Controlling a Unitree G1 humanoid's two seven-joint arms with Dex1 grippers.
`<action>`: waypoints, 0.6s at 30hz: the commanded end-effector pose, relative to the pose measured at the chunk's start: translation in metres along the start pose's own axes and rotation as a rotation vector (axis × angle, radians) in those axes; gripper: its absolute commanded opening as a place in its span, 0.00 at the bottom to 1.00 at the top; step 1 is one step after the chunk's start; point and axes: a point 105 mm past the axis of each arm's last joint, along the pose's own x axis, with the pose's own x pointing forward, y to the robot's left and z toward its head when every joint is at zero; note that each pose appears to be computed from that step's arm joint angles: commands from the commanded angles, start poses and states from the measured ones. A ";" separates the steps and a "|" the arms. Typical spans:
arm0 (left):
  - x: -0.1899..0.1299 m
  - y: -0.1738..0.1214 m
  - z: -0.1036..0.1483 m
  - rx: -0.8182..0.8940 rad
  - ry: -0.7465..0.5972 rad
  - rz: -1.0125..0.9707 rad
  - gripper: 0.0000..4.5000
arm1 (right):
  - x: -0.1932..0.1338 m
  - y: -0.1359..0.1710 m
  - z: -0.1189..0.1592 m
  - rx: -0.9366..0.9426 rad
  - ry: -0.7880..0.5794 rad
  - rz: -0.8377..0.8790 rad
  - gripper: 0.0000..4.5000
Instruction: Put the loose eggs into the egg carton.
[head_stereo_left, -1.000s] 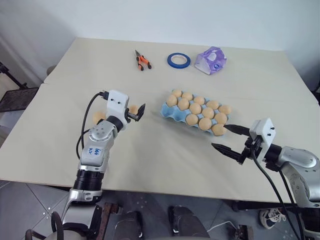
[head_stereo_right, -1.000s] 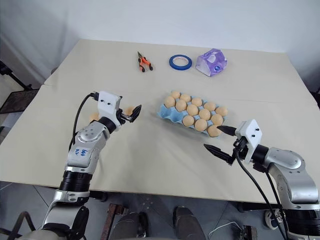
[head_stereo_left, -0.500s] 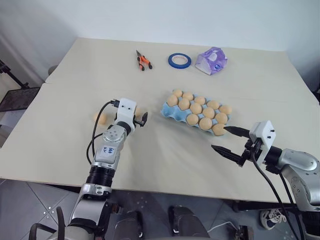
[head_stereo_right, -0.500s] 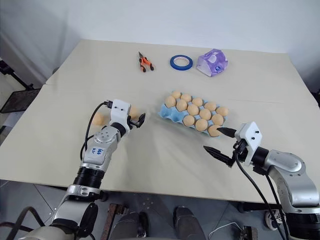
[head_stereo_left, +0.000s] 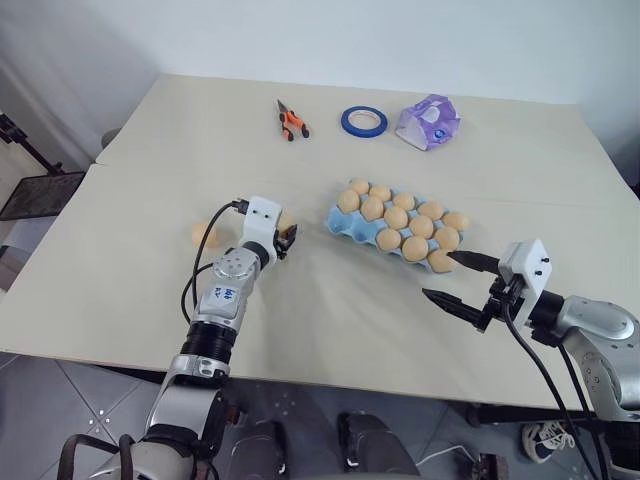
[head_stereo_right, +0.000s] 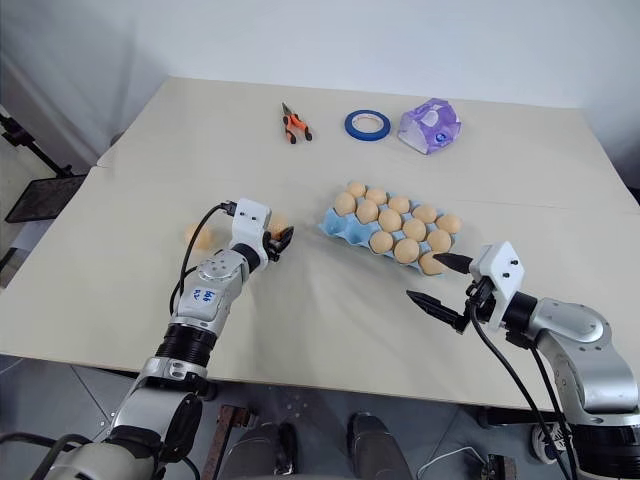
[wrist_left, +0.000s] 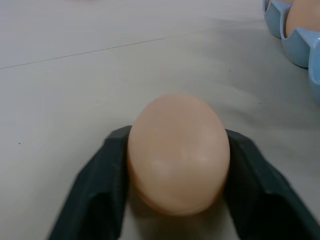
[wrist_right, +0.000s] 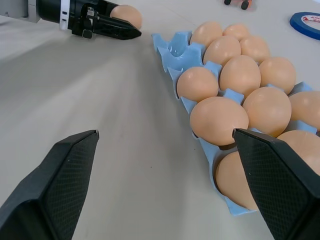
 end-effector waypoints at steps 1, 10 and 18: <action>-0.001 0.004 0.021 0.048 -0.061 -0.012 0.38 | -0.005 -0.002 0.010 -0.030 -0.021 -0.019 1.00; -0.026 0.008 0.080 0.162 -0.225 -0.261 0.38 | -0.010 -0.003 0.009 -0.029 -0.022 -0.045 1.00; -0.025 -0.051 0.119 0.139 -0.297 -0.669 0.38 | -0.006 -0.004 0.009 -0.029 -0.033 -0.051 1.00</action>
